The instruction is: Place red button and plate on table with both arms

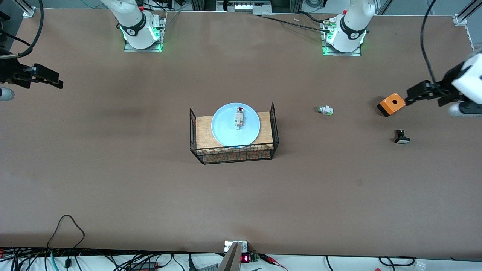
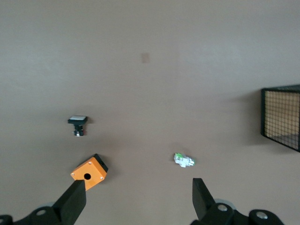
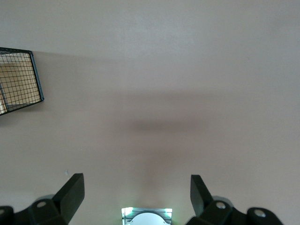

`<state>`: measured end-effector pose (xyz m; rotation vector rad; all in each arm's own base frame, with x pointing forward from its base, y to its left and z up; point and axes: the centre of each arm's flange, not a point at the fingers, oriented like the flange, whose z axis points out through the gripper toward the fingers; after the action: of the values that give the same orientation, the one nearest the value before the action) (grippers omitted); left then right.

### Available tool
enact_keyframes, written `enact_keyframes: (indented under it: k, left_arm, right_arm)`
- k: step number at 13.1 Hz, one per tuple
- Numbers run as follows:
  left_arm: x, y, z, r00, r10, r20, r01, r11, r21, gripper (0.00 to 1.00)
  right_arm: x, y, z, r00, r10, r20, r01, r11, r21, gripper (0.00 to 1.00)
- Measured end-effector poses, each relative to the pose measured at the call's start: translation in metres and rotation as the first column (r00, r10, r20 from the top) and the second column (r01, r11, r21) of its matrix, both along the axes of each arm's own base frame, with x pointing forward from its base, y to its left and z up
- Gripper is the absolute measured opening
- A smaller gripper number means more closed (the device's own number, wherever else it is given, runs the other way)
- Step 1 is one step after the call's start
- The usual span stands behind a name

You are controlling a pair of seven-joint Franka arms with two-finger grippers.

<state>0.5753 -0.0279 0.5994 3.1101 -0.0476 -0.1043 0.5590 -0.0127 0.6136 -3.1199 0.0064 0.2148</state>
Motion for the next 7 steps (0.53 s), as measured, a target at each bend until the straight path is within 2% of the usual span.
enact_keyframes:
  k: [5,7]
  left_arm:
    - [-0.019,-0.122,-0.002,0.980,-0.198,-0.006,0.198,0.980,-0.029,1.00]
    - [-0.030,-0.179,-0.013,0.981,-0.193,-0.024,0.192,0.981,-0.037,1.00]
  right_arm:
    - [0.000,0.000,0.000,1.000,0.000,0.000,0.000,1.000,0.000,1.00]
    - [0.000,0.000,0.000,1.000,0.000,0.000,0.000,1.000,0.000,1.00]
